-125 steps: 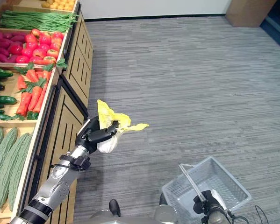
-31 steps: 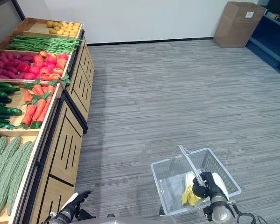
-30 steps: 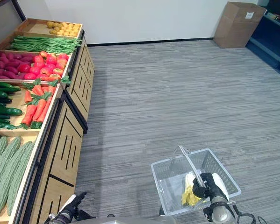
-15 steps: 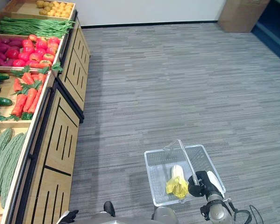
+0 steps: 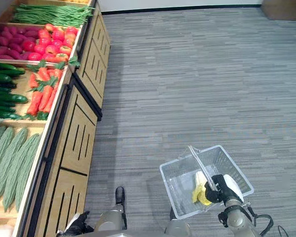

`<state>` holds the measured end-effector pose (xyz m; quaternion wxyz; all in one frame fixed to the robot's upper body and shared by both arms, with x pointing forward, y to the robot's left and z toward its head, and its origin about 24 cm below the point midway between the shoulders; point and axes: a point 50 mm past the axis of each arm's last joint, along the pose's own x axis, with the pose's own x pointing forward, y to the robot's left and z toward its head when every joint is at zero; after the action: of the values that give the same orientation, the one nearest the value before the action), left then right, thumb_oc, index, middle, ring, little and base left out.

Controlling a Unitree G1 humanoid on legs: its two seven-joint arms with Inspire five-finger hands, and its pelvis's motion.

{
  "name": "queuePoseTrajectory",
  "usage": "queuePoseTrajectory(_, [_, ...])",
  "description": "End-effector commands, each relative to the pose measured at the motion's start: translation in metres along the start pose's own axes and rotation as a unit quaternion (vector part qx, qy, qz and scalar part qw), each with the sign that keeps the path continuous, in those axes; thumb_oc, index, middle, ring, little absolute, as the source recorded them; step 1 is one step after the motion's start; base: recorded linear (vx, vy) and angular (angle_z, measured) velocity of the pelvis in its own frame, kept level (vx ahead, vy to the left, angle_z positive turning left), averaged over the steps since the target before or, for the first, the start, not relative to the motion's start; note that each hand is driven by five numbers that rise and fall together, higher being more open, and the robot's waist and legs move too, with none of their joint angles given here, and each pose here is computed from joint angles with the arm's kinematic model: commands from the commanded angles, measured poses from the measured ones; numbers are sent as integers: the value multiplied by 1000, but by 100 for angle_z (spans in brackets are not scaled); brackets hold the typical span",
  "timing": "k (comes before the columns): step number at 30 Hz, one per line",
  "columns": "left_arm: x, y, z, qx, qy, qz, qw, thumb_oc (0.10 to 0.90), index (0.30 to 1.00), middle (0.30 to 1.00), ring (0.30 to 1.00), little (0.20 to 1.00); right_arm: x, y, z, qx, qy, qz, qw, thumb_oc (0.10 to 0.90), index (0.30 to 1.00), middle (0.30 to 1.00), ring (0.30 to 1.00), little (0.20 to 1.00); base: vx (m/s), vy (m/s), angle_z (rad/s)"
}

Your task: Get the vegetables into the basket

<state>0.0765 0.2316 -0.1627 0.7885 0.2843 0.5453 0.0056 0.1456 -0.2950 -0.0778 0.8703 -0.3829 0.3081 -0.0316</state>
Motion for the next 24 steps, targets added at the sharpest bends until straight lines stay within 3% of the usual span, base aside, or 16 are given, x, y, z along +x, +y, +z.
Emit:
queuePoseTrajectory(1, [5, 31, 1, 19, -9, 50, 999, 900, 1000, 1000, 1000, 1000, 7, -25, 41, 18, -105, -55, 993, 400, 300, 300, 300, 300, 214, 318, -10])
queuePoseTrajectory(11, [7, 46, 2, 27, -7, 63, 998, 900, 1000, 1000, 1000, 1000, 12, -15, 77, 36, -164, -31, 985, 400, 300, 300, 300, 300, 207, 209, -23])
queuePoseTrajectory(24, [6, 29, 3, 41, -5, 39, 998, 900, 1000, 1000, 1000, 1000, 8, -25, 74, 11, -170, -35, 985, 400, 300, 300, 300, 300, 347, -153, 40])
